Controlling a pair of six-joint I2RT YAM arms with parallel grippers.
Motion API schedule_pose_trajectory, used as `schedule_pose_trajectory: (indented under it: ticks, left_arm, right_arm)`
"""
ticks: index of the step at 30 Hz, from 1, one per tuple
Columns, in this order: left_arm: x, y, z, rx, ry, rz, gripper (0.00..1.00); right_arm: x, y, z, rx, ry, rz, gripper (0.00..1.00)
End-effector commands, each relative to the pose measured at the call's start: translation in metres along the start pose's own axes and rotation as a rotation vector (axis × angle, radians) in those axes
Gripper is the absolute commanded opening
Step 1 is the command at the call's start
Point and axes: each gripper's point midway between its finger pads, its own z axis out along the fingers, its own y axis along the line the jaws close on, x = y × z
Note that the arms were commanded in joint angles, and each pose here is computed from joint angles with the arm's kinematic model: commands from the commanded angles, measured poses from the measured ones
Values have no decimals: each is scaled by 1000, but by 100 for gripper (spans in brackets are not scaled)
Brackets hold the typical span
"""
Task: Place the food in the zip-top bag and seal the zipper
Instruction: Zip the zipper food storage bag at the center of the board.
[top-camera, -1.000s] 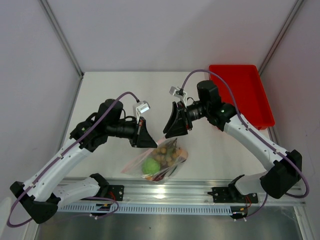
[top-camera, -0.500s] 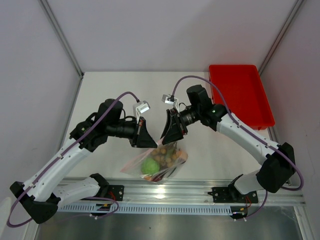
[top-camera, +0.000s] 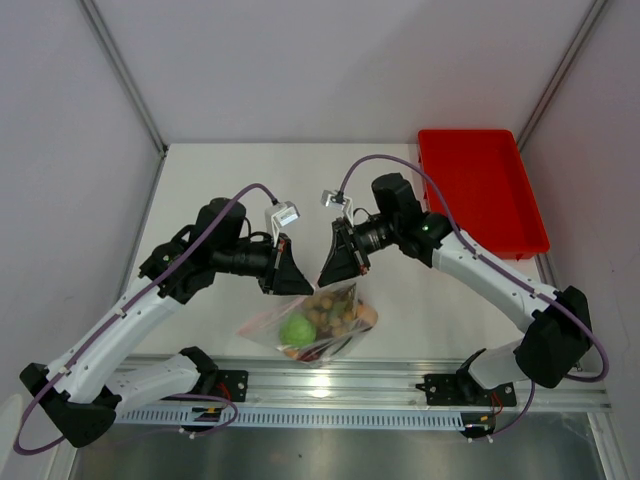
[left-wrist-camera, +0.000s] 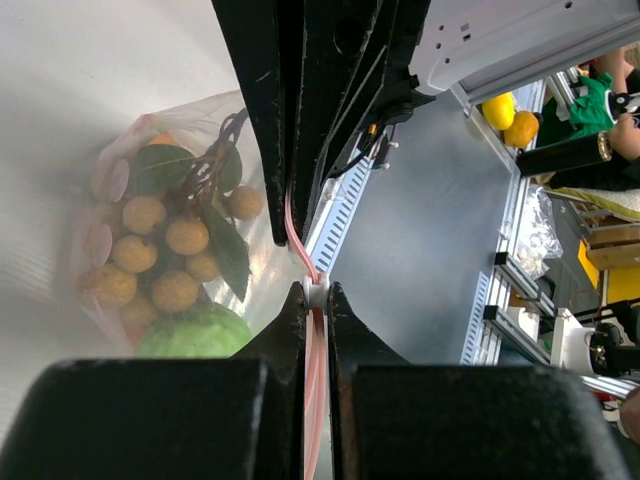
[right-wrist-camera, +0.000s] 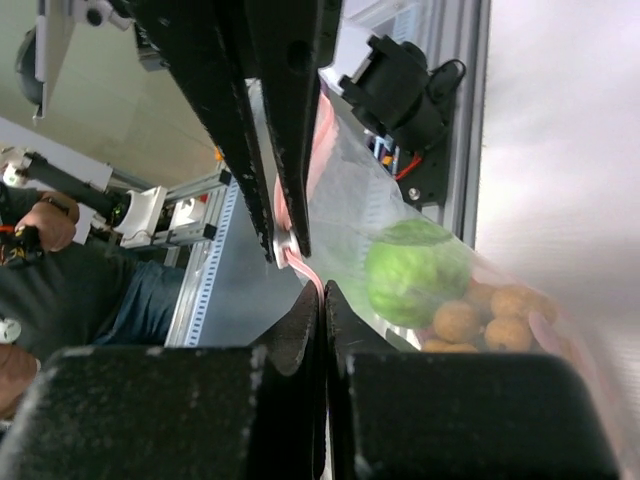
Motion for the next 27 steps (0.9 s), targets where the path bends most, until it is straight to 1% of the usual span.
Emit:
schedule_pose_trajectory:
  ticks: [1, 3, 6, 10, 11, 15, 16, 21, 27]
  left_arm:
    - [-7, -15, -8, 43, -25, 51, 1]
    - [-7, -12, -8, 22, -29, 51, 1]
    - [-4, -6, -10, -14, -27, 43, 1]
    - [1, 0, -10, -48, -18, 28, 1]
    - [2, 0, -11, -52, -21, 29, 0]
    - [6, 6, -14, -85, -23, 21, 1]
    - [6, 7, -15, -99, -27, 25, 1]
    - [10, 20, -25, -201, -41, 4, 1]
    - [11, 32, -33, -296, -68, -15, 1]
  right_arm:
    - [-22, -17, -7, 132, -108, -18, 0]
    - [-30, -29, -13, 213, -162, -18, 0]
    - [-35, -46, -30, 324, -230, 31, 0]
    - [-38, -69, -58, 490, -320, 79, 0]
    - [-40, -74, -70, 541, -348, 89, 0]
    - [-33, -91, -96, 675, -380, 127, 0]
    - [-27, -97, -102, 725, -370, 140, 0]
    - [-20, -101, -122, 854, -389, 137, 0]
    - [-15, -96, -132, 889, -404, 135, 0]
